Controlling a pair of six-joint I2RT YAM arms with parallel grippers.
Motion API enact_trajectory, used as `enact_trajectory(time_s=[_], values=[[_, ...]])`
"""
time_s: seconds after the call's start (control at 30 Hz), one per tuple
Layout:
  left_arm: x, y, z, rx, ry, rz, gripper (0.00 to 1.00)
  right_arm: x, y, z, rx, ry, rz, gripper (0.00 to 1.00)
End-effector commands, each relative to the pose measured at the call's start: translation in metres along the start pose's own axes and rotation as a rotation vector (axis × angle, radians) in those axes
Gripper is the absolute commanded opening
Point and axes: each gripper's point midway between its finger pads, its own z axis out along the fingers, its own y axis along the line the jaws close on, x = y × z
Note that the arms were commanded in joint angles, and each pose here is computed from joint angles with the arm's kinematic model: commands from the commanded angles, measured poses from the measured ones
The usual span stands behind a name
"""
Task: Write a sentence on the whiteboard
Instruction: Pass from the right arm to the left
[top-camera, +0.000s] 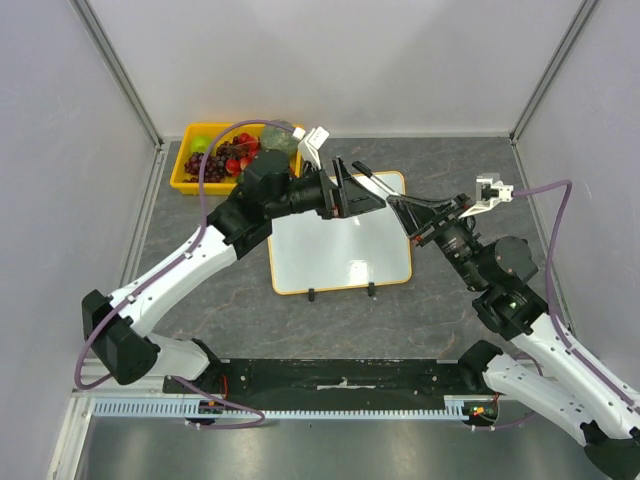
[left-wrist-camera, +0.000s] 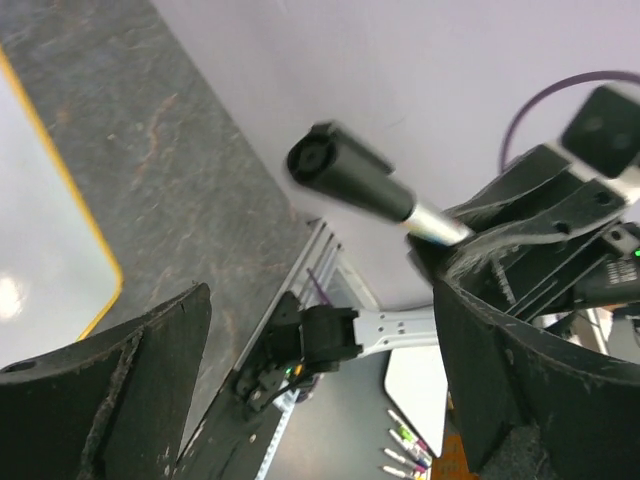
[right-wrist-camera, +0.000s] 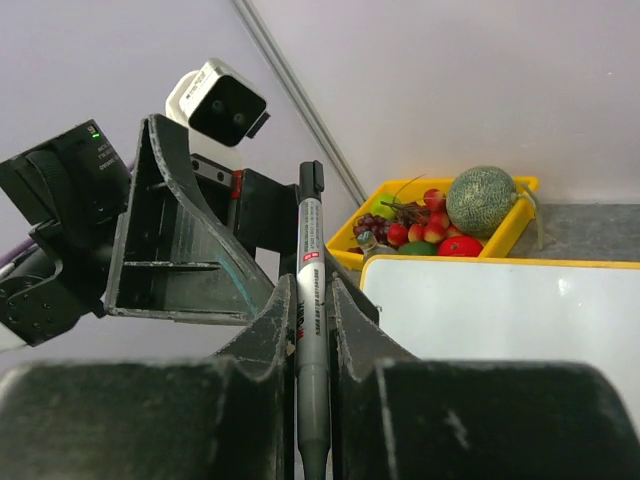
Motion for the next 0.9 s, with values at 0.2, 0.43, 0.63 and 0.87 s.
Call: enact_trajectory(time_s=[0.2,0.43,0.63,0.87], values=[[-0.024,-0.069,0.015,0.331,-0.115,-0.010,0.73,-0.023,0.009,-0.001,-0.036,-0.134,0.117,0.00],[-0.023,-0.072,0.019,0.346,-0.124,0.004,0.46,-0.023,0.008,-0.002,-0.032,-0.133,0.122,0.00],[-0.027,-0.068,0.021,0.324,-0.145,-0.003,0.48,-0.020,0.012,-0.004,-0.057,-0.125,0.136,0.00],[-0.030,-0.065,0.028,0.316,-0.166,-0.004,0.48,-0.018,0.017,-0.006,-0.085,-0.115,0.150,0.00]])
